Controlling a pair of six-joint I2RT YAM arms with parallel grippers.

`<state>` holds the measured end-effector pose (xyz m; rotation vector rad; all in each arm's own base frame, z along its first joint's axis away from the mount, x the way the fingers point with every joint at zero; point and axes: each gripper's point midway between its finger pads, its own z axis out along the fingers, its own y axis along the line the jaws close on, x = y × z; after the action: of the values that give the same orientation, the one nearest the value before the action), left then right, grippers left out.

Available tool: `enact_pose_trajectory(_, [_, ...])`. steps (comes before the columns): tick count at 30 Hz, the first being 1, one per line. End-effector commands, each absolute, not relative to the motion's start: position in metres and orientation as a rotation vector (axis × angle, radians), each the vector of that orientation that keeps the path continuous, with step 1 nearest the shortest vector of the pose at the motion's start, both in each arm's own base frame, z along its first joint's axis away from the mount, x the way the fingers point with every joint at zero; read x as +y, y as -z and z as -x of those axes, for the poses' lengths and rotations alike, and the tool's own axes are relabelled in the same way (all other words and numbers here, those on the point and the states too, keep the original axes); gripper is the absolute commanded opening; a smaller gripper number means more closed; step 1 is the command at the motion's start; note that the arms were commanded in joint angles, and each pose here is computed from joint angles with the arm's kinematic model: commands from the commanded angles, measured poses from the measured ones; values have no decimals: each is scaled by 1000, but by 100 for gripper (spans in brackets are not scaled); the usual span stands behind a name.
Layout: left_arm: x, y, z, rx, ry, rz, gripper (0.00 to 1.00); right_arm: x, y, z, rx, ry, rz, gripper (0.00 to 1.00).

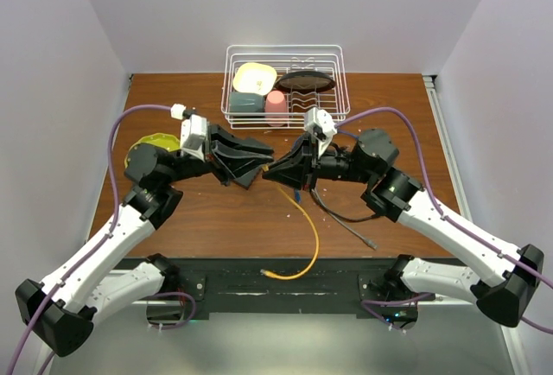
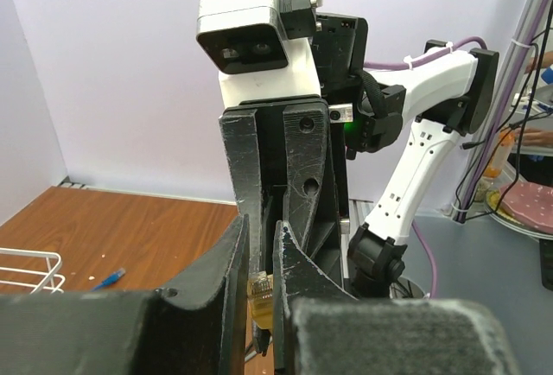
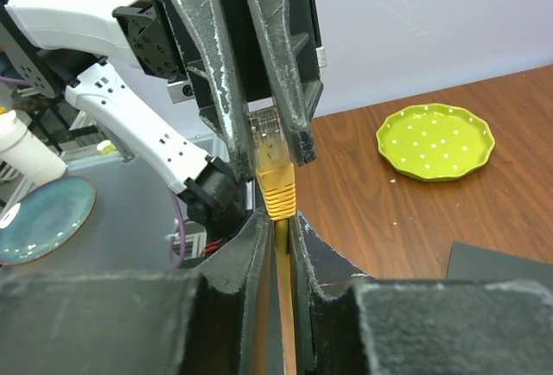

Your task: Insert the plug into the switch port

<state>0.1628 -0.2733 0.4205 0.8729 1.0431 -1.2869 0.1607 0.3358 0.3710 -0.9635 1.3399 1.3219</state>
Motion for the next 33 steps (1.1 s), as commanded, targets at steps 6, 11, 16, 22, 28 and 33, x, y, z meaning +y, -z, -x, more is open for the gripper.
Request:
enact_pose_trajectory(6, [-276, -423, -155, 999, 1320, -917, 0, 329, -394, -167, 1273, -1316, 879, 0])
enact_pose_trajectory(11, [-280, -418, -164, 1027, 1308, -913, 18, 327, -390, -181, 1320, -1262, 823, 0])
enact_pose_trajectory(16, [-276, -411, -194, 1147, 1198, -796, 82, 315, -366, -217, 1471, -1093, 685, 0])
enact_pose_trajectory(22, [-245, -389, -262, 1366, 909, -463, 98, 279, -329, -263, 1672, -776, 476, 0])
enact_pose_trajectory(28, [-207, -323, -333, 1651, 538, -173, 100, 241, -282, -298, 1852, -445, 312, 0])
enact_pose_trajectory(33, [-213, -266, -363, 1801, 459, -171, 100, 242, -240, -317, 1949, -302, 324, 0])
